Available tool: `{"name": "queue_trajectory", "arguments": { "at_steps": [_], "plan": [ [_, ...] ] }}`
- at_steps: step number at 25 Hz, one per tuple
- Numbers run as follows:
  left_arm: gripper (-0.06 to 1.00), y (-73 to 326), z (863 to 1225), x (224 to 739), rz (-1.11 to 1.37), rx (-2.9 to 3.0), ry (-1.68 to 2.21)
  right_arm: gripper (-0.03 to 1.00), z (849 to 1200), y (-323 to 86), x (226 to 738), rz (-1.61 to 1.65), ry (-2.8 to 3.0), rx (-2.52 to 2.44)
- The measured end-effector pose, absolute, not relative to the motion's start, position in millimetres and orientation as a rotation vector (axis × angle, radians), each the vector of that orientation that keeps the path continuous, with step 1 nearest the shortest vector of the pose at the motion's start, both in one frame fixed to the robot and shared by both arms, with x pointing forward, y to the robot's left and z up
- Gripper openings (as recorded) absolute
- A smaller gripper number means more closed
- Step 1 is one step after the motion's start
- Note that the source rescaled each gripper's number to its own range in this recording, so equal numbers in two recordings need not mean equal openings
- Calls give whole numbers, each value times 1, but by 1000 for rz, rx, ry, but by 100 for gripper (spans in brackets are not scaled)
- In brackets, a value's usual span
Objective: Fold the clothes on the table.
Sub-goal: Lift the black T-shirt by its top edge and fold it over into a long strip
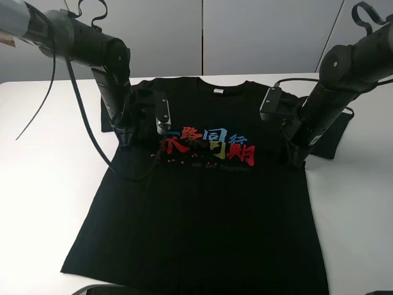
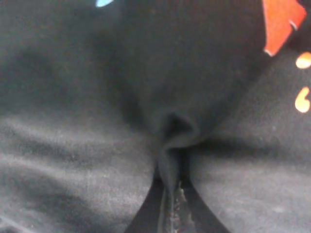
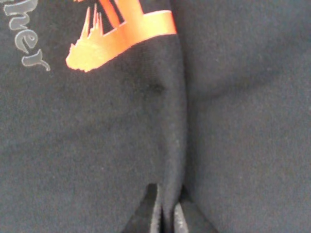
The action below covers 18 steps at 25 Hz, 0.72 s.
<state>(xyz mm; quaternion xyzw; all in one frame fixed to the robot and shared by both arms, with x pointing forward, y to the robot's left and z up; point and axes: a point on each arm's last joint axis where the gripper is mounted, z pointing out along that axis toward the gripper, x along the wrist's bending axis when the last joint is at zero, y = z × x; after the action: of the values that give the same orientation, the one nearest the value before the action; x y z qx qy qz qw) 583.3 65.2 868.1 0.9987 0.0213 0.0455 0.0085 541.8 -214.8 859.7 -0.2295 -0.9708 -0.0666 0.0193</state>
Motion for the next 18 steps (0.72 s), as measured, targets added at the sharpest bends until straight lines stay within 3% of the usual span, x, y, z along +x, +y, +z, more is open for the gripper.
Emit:
{"name": "queue_trajectory", "arguments": {
  "at_steps": [10,18],
  "plan": [
    [0,63,877,592,309,3060,150,0,880,-215,546,-297,-3129,-775],
    [0,61,934,607,692,2864,245,0,926,-218,561,-480,-3372,-896]
  ]
}}
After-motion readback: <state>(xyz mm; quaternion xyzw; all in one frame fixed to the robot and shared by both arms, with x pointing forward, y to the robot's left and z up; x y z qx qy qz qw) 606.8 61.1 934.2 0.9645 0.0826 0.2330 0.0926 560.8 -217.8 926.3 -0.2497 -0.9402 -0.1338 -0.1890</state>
